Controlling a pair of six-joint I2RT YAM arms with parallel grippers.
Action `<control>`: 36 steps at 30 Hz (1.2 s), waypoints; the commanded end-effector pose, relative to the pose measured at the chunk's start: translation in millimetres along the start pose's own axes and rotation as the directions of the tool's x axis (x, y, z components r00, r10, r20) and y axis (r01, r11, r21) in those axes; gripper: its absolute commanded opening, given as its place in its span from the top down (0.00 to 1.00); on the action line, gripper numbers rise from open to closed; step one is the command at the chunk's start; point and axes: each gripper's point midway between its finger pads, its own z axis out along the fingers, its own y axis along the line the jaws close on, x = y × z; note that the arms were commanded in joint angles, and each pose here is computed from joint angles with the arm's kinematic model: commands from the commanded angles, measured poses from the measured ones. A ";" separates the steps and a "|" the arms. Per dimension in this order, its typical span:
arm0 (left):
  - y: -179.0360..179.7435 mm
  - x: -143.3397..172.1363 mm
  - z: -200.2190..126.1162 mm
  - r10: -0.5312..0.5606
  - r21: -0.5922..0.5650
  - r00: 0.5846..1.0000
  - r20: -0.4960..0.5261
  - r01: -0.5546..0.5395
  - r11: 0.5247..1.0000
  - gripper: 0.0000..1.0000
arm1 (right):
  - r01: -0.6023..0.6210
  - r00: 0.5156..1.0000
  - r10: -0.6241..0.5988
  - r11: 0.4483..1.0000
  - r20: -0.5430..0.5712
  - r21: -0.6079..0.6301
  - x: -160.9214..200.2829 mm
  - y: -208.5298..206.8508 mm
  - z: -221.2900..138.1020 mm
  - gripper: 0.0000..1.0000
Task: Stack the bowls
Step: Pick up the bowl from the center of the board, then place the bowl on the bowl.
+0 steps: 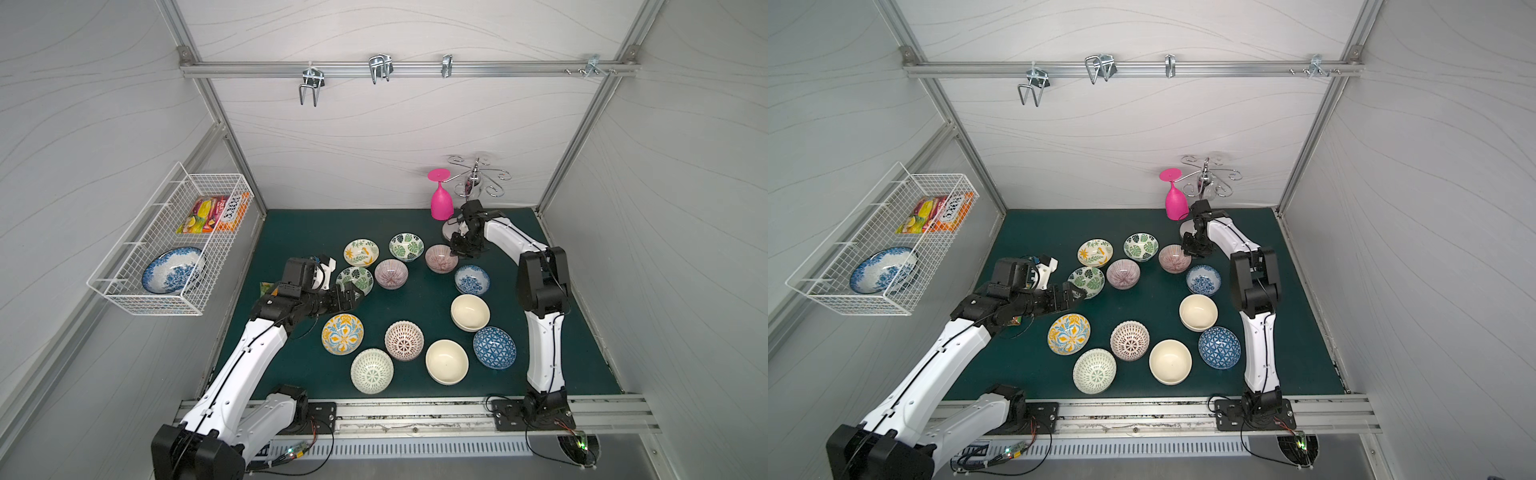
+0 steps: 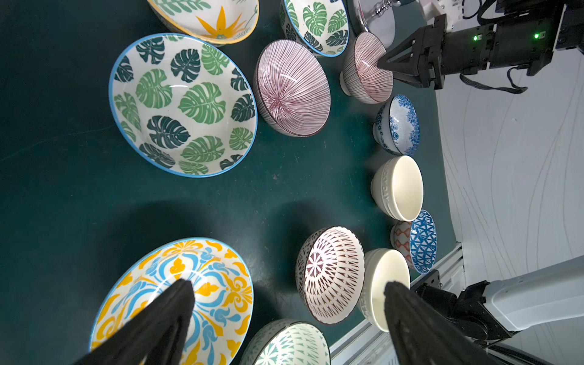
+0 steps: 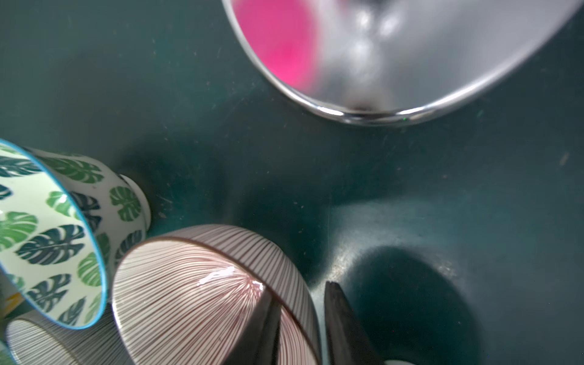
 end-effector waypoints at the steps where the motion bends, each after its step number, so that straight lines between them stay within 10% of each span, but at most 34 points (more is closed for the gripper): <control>1: -4.8 -7.9 -2.5 0.035 0.005 0.999 0.028 -0.036 0.999 0.02 | 0.011 1.000 -0.011 1.000 -0.008 0.008 4.3 7.2 4.1 0.84; 7: -3.7 -8.0 -5.0 0.042 -0.012 0.998 0.036 -0.041 0.999 0.03 | 0.025 0.999 -0.025 1.000 0.020 0.015 3.6 14.8 -11.1 1.00; 25: -5.3 -1.9 -30.2 0.081 -0.074 0.996 0.031 -0.079 0.994 0.03 | 0.151 0.981 -0.139 0.985 0.133 -0.081 42.7 79.8 -96.2 1.00; 36: -0.1 -1.8 -37.2 0.098 -0.102 0.992 0.085 -0.089 0.991 0.03 | 0.338 0.935 -0.314 0.927 0.163 -0.159 77.8 173.8 -80.1 1.00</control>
